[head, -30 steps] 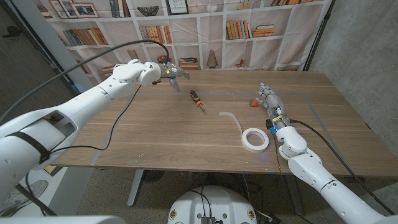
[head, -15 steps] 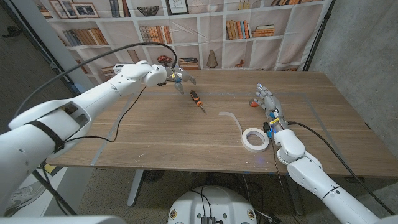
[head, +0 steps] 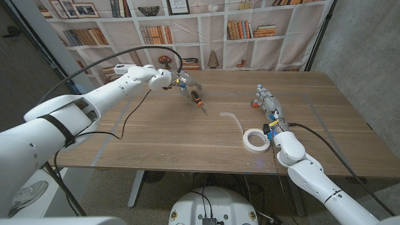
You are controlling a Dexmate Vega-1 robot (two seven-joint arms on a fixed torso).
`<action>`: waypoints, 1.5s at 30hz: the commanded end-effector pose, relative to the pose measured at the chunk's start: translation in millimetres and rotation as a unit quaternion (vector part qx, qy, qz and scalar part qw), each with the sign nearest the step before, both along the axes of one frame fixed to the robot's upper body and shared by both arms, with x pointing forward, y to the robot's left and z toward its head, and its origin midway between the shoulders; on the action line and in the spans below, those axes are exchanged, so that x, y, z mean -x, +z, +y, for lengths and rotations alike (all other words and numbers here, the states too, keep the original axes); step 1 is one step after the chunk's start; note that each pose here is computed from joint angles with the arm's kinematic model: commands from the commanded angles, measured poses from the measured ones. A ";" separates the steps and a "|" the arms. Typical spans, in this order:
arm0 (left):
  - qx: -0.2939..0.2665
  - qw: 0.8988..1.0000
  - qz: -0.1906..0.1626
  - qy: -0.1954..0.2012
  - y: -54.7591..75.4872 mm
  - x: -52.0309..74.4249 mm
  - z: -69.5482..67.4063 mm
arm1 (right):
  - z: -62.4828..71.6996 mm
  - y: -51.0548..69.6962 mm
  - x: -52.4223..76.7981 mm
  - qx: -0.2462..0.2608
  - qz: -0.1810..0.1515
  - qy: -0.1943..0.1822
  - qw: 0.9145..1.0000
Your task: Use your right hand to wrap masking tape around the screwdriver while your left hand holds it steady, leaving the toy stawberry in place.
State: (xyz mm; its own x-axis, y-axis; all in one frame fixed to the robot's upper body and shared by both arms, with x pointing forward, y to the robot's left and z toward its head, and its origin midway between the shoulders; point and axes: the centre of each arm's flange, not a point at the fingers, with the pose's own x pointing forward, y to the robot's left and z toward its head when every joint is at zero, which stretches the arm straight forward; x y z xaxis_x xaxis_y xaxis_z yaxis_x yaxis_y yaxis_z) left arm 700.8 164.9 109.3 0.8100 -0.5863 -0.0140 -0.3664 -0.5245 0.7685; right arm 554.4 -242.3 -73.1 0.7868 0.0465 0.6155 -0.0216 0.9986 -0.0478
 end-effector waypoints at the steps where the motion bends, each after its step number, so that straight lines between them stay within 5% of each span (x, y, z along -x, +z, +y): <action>1: 0.037 0.997 0.062 -0.028 -14.0 -14.5 -3.8 | 1.5 3.4 8.2 0.008 0.006 -0.010 1.000; 12: 0.066 0.994 0.082 0.006 -22.8 -33.1 -6.5 | 4.3 10.9 11.1 0.025 0.014 -0.015 0.999; 24: 0.031 0.998 0.044 0.010 -37.8 -39.2 -13.7 | 2.0 10.6 6.4 0.026 0.021 -0.021 0.999; 29: 0.048 0.999 0.018 -0.012 -42.8 -38.2 -12.4 | -0.2 9.6 4.1 0.028 0.025 -0.023 0.999; 37: 0.079 0.996 0.033 -0.012 -44.1 -38.4 -14.4 | -1.9 9.2 2.1 0.033 0.026 -0.022 0.999; 45: 0.128 0.990 0.033 -0.058 -32.0 -28.2 -14.0 | -2.6 11.4 8.0 0.045 0.023 -0.034 0.998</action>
